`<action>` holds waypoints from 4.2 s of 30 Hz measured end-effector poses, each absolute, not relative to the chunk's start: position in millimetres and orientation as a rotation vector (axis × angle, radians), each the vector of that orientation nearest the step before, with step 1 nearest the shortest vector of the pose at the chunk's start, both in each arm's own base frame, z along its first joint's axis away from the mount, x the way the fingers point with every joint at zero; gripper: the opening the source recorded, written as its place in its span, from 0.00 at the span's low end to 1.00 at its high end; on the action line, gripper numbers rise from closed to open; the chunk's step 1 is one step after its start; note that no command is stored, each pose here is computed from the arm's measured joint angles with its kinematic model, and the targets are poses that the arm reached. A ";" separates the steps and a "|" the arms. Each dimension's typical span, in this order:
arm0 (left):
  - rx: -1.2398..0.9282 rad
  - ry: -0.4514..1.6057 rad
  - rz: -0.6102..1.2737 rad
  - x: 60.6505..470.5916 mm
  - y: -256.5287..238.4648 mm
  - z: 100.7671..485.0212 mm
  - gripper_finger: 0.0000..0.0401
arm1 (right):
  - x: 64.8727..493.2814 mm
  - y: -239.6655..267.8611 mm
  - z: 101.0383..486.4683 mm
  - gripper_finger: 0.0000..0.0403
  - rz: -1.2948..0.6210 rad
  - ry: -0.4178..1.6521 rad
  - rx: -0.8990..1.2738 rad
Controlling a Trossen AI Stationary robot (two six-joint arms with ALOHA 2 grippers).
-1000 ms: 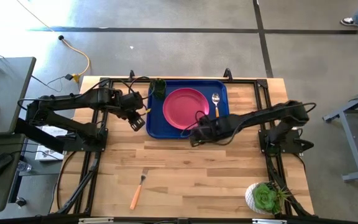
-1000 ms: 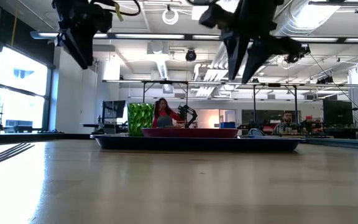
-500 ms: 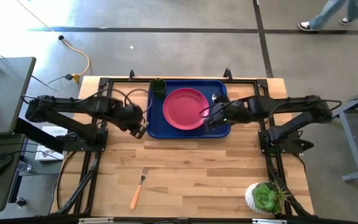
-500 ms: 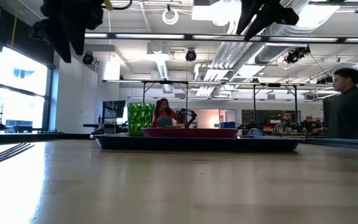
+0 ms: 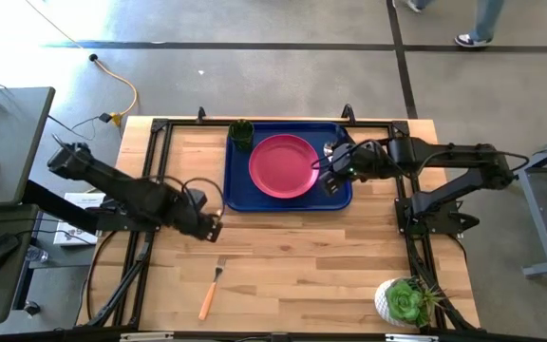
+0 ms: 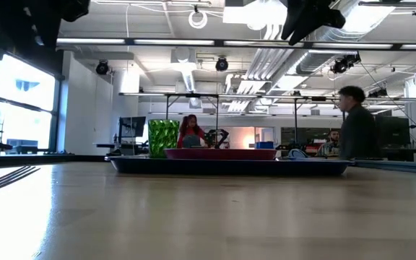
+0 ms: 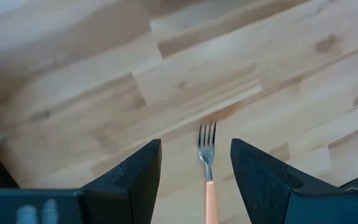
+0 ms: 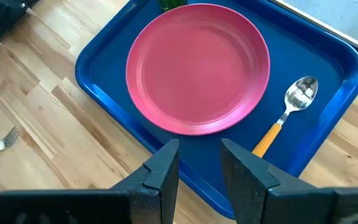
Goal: Pick and place plate/cup/fork/spoon on tray
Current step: Put the orange fork on the blue tray
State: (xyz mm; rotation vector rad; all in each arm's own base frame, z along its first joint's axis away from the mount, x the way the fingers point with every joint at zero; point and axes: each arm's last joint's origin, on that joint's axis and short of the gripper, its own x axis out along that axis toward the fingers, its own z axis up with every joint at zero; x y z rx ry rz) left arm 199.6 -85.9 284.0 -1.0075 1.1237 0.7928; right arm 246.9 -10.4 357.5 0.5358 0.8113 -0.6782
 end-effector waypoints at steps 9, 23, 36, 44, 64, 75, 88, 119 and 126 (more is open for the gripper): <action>-1.028 1.180 0.900 209.4 -127.4 253.9 0.45 | 246.7 -17.6 357.1 0.27 -0.619 0.855 0.489; -1.147 1.231 0.975 232.9 -182.1 196.4 0.45 | 246.8 -18.2 357.1 0.27 -0.583 0.875 0.434; -1.205 1.264 1.010 241.9 -208.1 158.5 0.45 | 247.4 -18.3 357.2 0.27 -0.575 0.874 0.421; -1.214 1.293 1.016 247.2 -214.2 141.5 0.45 | 247.4 -18.3 357.1 0.27 -0.575 0.875 0.420; -1.243 1.314 1.026 248.9 -215.7 138.6 0.07 | 247.5 -18.3 357.2 0.27 -0.568 0.877 0.403; -1.299 1.250 0.966 256.9 -206.8 153.2 0.08 | 247.5 -18.3 357.1 0.27 -0.568 0.878 0.404; -1.375 0.802 0.732 316.1 -154.8 180.5 0.09 | 247.9 -18.4 357.8 0.27 -0.568 0.868 0.404; -1.151 0.725 0.694 379.4 -84.0 237.7 0.09 | 220.7 -34.5 384.9 0.27 -0.599 0.691 0.461; -1.171 0.832 0.755 382.7 -99.5 205.7 0.09 | 220.1 -34.5 384.6 0.27 -0.600 0.697 0.460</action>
